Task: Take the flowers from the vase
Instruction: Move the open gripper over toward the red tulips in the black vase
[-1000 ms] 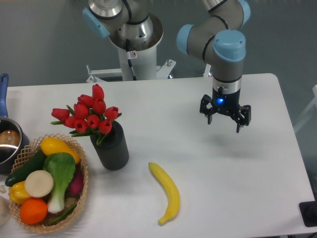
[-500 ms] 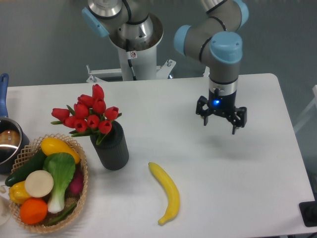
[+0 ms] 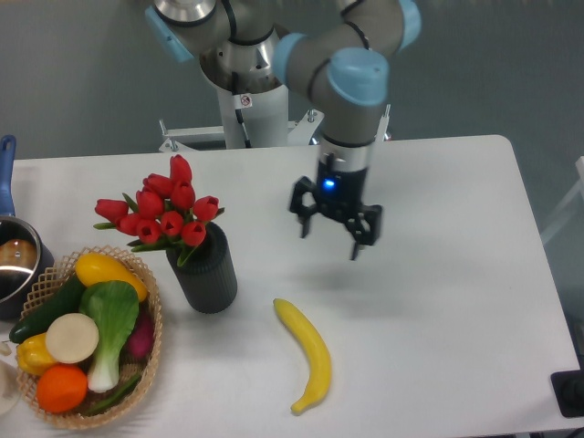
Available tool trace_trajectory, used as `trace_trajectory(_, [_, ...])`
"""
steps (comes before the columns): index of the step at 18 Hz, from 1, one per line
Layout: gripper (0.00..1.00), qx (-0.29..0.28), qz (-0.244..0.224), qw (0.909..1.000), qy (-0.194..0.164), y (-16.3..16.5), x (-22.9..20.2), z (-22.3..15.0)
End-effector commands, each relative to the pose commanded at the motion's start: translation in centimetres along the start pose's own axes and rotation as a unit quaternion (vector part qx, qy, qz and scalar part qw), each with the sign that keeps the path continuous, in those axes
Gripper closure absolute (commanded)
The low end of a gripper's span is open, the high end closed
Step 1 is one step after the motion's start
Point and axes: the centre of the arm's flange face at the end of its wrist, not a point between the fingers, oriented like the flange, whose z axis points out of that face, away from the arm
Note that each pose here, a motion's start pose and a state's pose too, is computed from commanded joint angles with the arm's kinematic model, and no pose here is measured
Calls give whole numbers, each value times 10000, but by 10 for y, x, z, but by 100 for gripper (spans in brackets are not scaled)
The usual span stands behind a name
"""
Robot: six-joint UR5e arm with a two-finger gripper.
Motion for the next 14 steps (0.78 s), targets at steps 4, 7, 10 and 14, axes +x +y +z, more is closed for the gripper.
trace_trajectory(4, [0,183,147,9996,163,-6,40,-8])
trace_trajectory(7, [0,211,243,9991,271,-13,53,-3])
trace_trajectory(10, [0,537,-26,9975,469,-21,58,-2])
trace_trajectory(14, [0,1433,-569,9813,1148,-29,60,7])
